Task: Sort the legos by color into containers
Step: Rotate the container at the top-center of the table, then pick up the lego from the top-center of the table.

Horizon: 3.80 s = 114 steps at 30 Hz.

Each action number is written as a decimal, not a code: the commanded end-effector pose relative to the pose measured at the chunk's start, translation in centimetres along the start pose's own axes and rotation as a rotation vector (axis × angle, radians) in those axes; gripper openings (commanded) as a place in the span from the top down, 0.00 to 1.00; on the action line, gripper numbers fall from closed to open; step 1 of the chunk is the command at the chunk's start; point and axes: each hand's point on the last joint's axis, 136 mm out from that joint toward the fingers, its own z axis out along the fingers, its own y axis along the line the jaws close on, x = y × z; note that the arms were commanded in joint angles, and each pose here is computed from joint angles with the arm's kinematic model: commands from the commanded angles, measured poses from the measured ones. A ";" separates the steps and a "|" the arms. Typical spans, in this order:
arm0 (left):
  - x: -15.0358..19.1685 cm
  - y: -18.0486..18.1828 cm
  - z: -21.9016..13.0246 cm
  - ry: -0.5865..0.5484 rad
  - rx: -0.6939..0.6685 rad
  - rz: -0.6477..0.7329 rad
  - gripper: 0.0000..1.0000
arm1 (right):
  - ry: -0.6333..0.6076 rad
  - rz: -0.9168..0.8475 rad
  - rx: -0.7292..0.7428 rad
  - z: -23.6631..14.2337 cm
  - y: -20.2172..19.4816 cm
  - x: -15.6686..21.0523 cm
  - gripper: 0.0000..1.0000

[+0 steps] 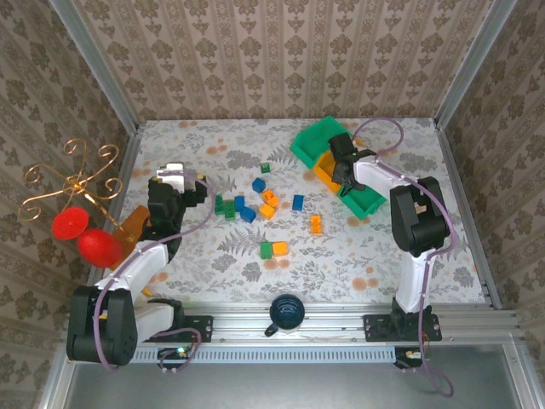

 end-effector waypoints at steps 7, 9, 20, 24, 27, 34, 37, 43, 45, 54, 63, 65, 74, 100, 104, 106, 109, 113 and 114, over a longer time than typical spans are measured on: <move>-1.3 -0.2 -0.5 -0.023 0.013 -0.024 0.00 | 0.039 -0.175 -0.030 0.0 0.9 0.3 0.57; -1.3 -0.3 -0.5 -0.023 0.014 -0.025 0.00 | 0.039 -0.195 -0.034 -0.1 1.1 0.1 0.57; -1.6 -0.2 -1.1 -0.029 0.012 -0.027 0.00 | 0.030 -0.391 -0.138 -0.1 3.5 -0.7 0.57; -1.6 -0.1 -1.3 -0.033 0.010 -0.035 0.00 | 0.022 -0.441 -0.144 -0.1 3.6 -1.2 0.60; -1.6 -0.1 -1.5 -0.032 0.010 -0.038 0.00 | 0.022 -0.472 -0.187 -0.1 4.2 -1.3 0.61; -1.6 -0.1 -1.5 -0.029 0.011 -0.053 0.00 | 0.037 -0.494 -0.254 0.0 5.8 -1.4 0.61; -1.8 -0.1 -1.5 -0.030 0.014 -0.060 0.00 | 0.032 -0.469 -0.228 0.2 5.8 -2.1 0.62; -2.0 -0.2 -1.4 -0.022 0.020 -0.076 0.00 | 0.023 -0.418 -0.173 0.8 4.4 -3.9 0.68; -2.0 -0.3 -1.5 -0.022 0.023 -0.084 0.00 | 0.026 -0.408 -0.183 0.8 3.9 -4.2 0.67; -2.0 -0.3 -1.5 -0.013 0.025 -0.103 0.00 | 0.050 -0.370 -0.165 1.4 1.6 -4.5 0.67; -1.6 -0.7 -1.1 0.059 0.040 -0.109 0.00 | 0.064 -0.268 -0.164 1.8 1.7 -4.2 0.67; -1.5 -0.9 -0.9 0.076 0.050 -0.110 0.00 | 0.065 -0.247 -0.160 1.8 1.7 -4.1 0.67; -0.5 -1.3 -0.1 0.147 0.063 -0.116 0.00 | 0.058 -0.158 -0.102 1.8 1.3 -3.7 0.70; 2.9 -3.8 3.0 0.386 0.115 -0.219 0.00 | -0.097 -0.191 -0.115 -7.0 0.5 -6.1 0.18; 2.9 -7.0 5.2 0.449 0.194 -0.188 0.03 | -0.109 -0.168 -0.099 -8.3 -0.1 -4.7 0.14; 2.9 -8.7 6.4 0.477 0.239 -0.161 0.06 | -0.114 -0.150 -0.095 -8.9 -0.5 -4.0 0.12; 3.4 -11.0 8.1 0.532 0.303 -0.122 0.08 | -0.115 -0.126 -0.100 -9.4 -1.0 -2.6 0.06; 4.4 -13.6 10.1 0.598 0.378 -0.058 0.12 | -0.113 -0.097 -0.097 -10.2 -2.0 -1.1 0.00; 4.6 -14.2 10.6 0.611 0.394 -0.041 0.13 | -0.112 -0.090 -0.095 -10.4 -2.3 -0.8 0.00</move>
